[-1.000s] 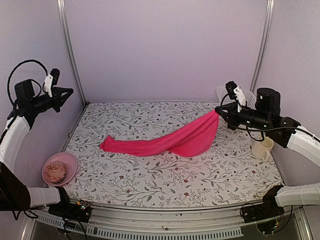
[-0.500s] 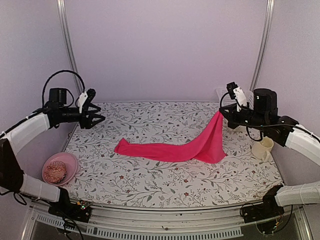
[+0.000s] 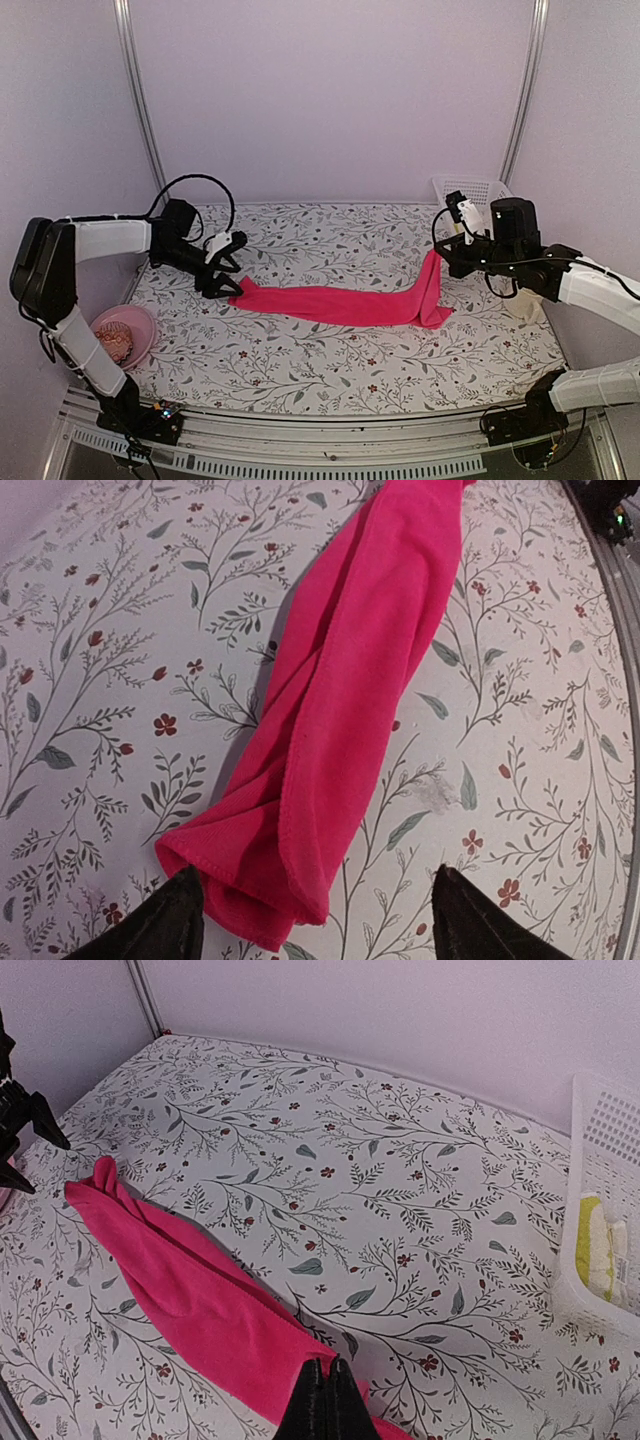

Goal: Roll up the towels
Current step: Pick up the towel from the center of the board.

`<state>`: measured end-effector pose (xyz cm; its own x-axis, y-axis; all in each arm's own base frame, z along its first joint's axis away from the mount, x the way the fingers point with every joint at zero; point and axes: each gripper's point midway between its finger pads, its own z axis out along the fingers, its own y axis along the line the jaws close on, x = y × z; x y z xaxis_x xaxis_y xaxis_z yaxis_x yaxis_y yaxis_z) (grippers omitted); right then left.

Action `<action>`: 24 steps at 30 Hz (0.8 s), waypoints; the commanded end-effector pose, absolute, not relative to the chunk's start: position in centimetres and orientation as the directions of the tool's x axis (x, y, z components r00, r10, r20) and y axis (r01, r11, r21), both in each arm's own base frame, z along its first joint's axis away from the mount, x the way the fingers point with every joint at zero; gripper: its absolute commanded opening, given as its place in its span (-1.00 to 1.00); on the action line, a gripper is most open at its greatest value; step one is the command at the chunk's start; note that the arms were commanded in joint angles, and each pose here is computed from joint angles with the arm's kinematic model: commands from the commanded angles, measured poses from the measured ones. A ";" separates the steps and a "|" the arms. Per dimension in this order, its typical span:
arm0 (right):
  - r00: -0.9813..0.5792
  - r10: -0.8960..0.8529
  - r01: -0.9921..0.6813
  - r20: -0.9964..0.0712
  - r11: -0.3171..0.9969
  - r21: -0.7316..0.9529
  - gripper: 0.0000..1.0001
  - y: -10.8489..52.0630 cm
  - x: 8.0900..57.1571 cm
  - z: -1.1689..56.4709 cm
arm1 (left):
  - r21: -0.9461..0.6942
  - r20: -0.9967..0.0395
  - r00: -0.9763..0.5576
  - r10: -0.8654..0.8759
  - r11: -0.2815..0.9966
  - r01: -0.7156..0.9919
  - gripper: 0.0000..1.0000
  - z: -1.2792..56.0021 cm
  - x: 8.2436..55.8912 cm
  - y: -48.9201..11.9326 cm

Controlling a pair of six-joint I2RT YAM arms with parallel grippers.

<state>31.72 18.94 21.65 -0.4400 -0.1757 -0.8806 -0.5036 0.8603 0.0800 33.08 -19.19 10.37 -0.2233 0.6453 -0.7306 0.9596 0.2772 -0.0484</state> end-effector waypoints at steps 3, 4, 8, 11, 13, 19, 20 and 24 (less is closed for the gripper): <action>-0.442 -0.146 -0.513 -0.885 0.850 0.116 -0.96 19.3 31.7 21.3 | 0.003 -0.700 -0.210 0.682 0.297 0.955 0.61 8.9 33.1 -19.1; -0.445 -0.147 -0.514 -0.883 0.850 0.117 -0.96 19.4 31.7 21.1 | -0.003 -0.698 -0.215 0.683 0.298 0.955 0.60 8.7 33.1 -19.1; -0.448 -0.147 -0.517 -0.882 0.847 0.121 -0.96 19.4 31.6 21.0 | -0.015 -0.681 -0.222 0.698 0.290 0.957 0.50 7.6 33.0 -19.7; -0.449 -0.146 -0.518 -0.882 0.846 0.123 -0.96 19.3 31.4 20.8 | -0.020 -0.674 -0.228 0.703 0.291 0.957 0.33 7.1 33.1 -20.0; -0.446 -0.145 -0.517 -0.883 0.847 0.123 -0.96 19.2 31.3 20.9 | -0.020 -0.667 -0.233 0.707 0.296 0.955 0.23 6.8 33.3 -20.0; -0.442 -0.141 -0.519 -0.886 0.845 0.125 -0.96 19.2 31.1 21.1 | -0.011 -0.659 -0.239 0.713 0.309 0.951 0.01 6.6 33.4 -19.8; -0.441 -0.142 -0.519 -0.886 0.846 0.123 -0.96 19.2 31.1 21.1 | -0.004 -0.655 -0.240 0.716 0.315 0.949 0.00 6.5 33.5 -19.7; -0.444 -0.144 -0.524 -0.884 0.842 0.127 -0.96 19.3 31.1 21.0 | 0.004 -0.645 -0.246 0.724 0.325 0.946 -0.04 6.2 33.6 -19.5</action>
<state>31.11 19.31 20.20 -0.4649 -0.1660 -0.8696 -0.5191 0.8468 0.1159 33.64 -19.31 6.65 -0.2450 0.7169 -0.6527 0.9477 0.3190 -0.0054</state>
